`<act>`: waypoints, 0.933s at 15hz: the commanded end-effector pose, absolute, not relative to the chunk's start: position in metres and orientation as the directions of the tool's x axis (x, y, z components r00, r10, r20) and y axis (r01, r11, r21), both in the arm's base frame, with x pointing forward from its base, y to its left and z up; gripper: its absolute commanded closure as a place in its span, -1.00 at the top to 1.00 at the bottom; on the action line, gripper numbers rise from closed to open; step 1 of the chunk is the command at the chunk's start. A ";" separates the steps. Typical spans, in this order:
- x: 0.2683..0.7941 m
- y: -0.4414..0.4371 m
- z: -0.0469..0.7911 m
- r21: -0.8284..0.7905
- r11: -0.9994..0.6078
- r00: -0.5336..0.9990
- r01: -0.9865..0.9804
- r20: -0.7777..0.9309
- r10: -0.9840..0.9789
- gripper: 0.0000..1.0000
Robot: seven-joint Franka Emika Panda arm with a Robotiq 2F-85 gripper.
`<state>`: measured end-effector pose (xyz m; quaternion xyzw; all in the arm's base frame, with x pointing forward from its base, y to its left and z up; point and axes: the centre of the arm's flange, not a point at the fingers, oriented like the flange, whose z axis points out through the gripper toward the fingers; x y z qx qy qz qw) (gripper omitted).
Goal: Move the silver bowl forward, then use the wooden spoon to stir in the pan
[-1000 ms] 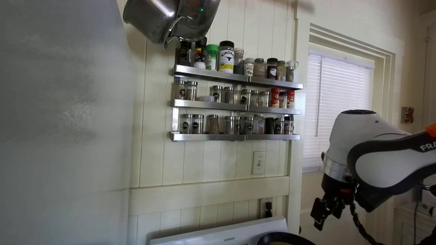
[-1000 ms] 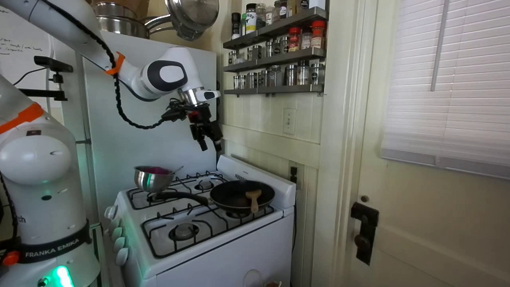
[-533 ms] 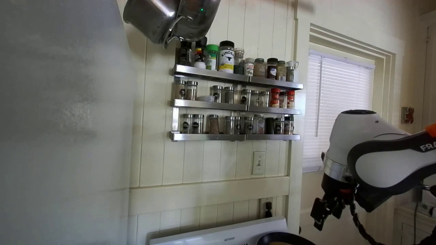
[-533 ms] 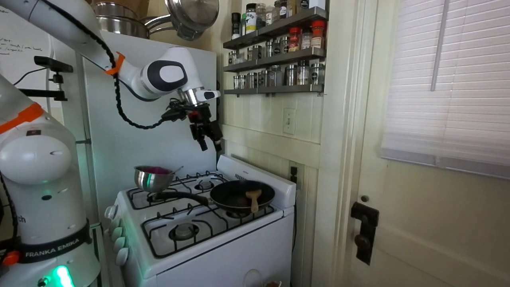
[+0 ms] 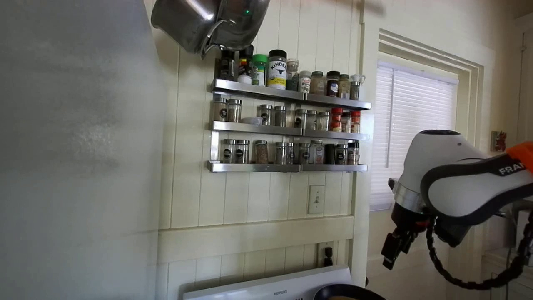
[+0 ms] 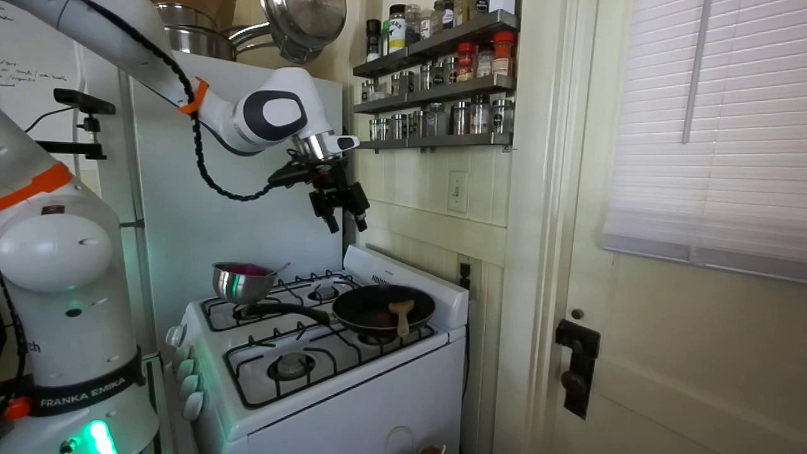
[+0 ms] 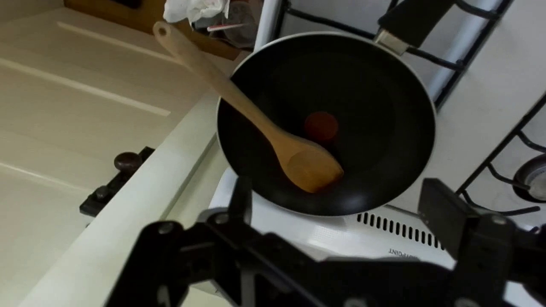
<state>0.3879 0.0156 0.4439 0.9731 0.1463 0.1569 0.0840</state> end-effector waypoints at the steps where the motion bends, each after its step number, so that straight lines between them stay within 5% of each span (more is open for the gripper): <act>1: 0.439 -0.031 0.456 0.204 -0.891 0.854 0.406 0.261 0.449 1.00; 7: 0.491 -0.049 0.436 0.165 -0.750 0.741 0.640 0.126 0.660 1.00; 14: 0.495 -0.054 0.394 0.142 -0.727 0.737 0.672 -0.027 0.676 1.00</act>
